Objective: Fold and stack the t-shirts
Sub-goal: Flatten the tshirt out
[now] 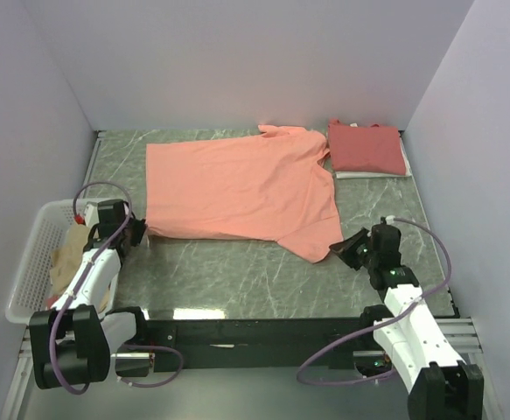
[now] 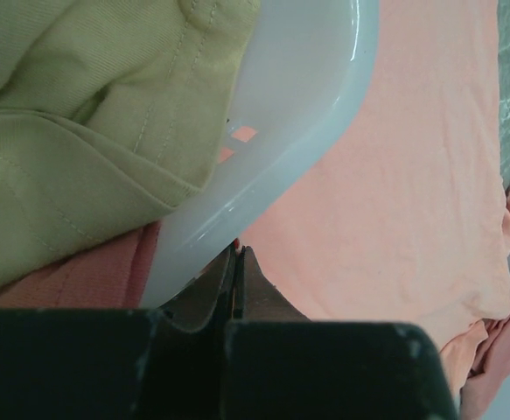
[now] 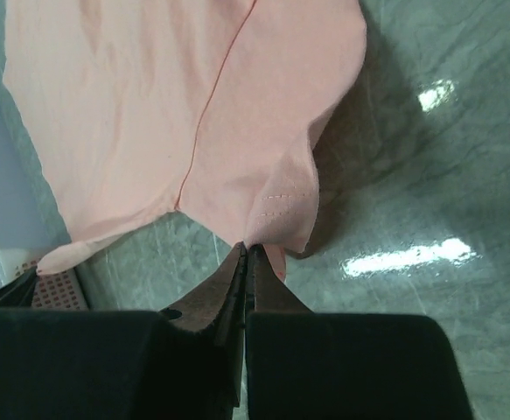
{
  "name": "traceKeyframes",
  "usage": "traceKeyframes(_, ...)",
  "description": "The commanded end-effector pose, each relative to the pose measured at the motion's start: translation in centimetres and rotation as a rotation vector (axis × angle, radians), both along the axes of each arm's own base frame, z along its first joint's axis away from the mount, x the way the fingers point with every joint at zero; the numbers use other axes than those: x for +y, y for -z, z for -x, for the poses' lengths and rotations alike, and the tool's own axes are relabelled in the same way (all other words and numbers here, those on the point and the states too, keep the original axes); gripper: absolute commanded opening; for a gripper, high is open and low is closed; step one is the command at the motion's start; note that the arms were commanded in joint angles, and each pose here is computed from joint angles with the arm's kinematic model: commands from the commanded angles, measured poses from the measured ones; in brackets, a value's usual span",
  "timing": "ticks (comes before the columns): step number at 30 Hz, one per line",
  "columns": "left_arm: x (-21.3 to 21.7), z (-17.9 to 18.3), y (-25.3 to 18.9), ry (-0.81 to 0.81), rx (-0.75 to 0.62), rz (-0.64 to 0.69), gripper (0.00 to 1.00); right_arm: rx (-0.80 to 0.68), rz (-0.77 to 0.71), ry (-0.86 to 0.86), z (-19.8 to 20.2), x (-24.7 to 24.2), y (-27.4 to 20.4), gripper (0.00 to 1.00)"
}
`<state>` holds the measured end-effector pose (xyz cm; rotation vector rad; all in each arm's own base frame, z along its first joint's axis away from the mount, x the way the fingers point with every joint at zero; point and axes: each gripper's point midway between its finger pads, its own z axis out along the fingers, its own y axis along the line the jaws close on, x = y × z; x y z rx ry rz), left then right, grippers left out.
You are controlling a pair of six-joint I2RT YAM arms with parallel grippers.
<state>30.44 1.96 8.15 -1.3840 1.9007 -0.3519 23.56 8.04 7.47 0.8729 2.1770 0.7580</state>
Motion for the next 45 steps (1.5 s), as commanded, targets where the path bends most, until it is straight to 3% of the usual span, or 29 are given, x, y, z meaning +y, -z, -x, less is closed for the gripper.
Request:
traceKeyframes(1, 3.6, 3.1, 2.3, -0.123, 0.132, -0.083, 0.01, 0.008, -0.006, 0.019, 0.5, 0.4, 0.0, 0.0)
traceKeyframes(7, 3.3, 3.6, 1.7, -0.116, 0.1, -0.071, 0.02, 0.022, 0.003, 0.022, 1.7, 0.8, 0.1, 0.0)
traceKeyframes(9, 3.3, 3.9, 1.6, -0.12, 0.089, -0.074, 0.07, 0.004, 0.012, 0.029, 1.8, 0.6, -0.4, 0.02)
traceKeyframes(12, 3.4, 4.4, 1.5, -0.13, 0.097, -0.077, 0.15, -0.007, 0.039, 0.032, 1.8, 0.2, -1.3, 0.25)
traceKeyframes(13, 3.4, 4.5, 1.2, -0.131, 0.091, -0.079, 0.2, -0.023, 0.046, 0.033, 1.6, 0.1, -2.2, 0.4)
traceKeyframes(14, 3.4, 4.5, 1.1, -0.13, 0.088, -0.08, 0.29, -0.032, 0.07, 0.045, 1.4, -0.3, -2.5, 0.46)
traceKeyframes(15, 3.4, 4.7, 1.1, -0.133, 0.092, -0.078, 0.31, -0.045, 0.087, 0.053, 1.1, -0.7, -3.1, 0.53)
traceKeyframes(17, 3.3, 4.7, 0.6, -0.131, 0.07, -0.077, 0.36, -0.075, 0.126, 0.063, 0.0, -1.1, -4.6, 0.57)
traceKeyframes(19, 3.1, 4.7, 0.1, -0.122, 0.056, -0.074, 0.46, -0.085, 0.178, 0.069, -1.7, -1.7, -5.6, 0.57)
traceKeyframes(21, 2.9, 4.6, -0.2, -0.11, 0.046, -0.075, 0.47, -0.072, 0.216, 0.07, -3.3, -2.2, -5.7, 0.58)
traceKeyframes(31, 0.2, 3.3, 0.8, -0.022, 0.069, -0.076, 0.45, 0.051, 0.432, -0.098, -17.7, -2.3, -4.5, 0.56)
traceKeyframes(36, -0.5, 2.4, 1.2, 0.002, 0.091, -0.085, 0.43, 0.161, 0.524, -0.078, -19.0, -3.8, -1.9, 0.48)
traceKeyframes(45, -1.5, 1.0, 1.4, 0.036, 0.099, -0.075, 0.4, 0.227, 0.55, -0.139, -18.1, -2.9, 2.1, 0.47)
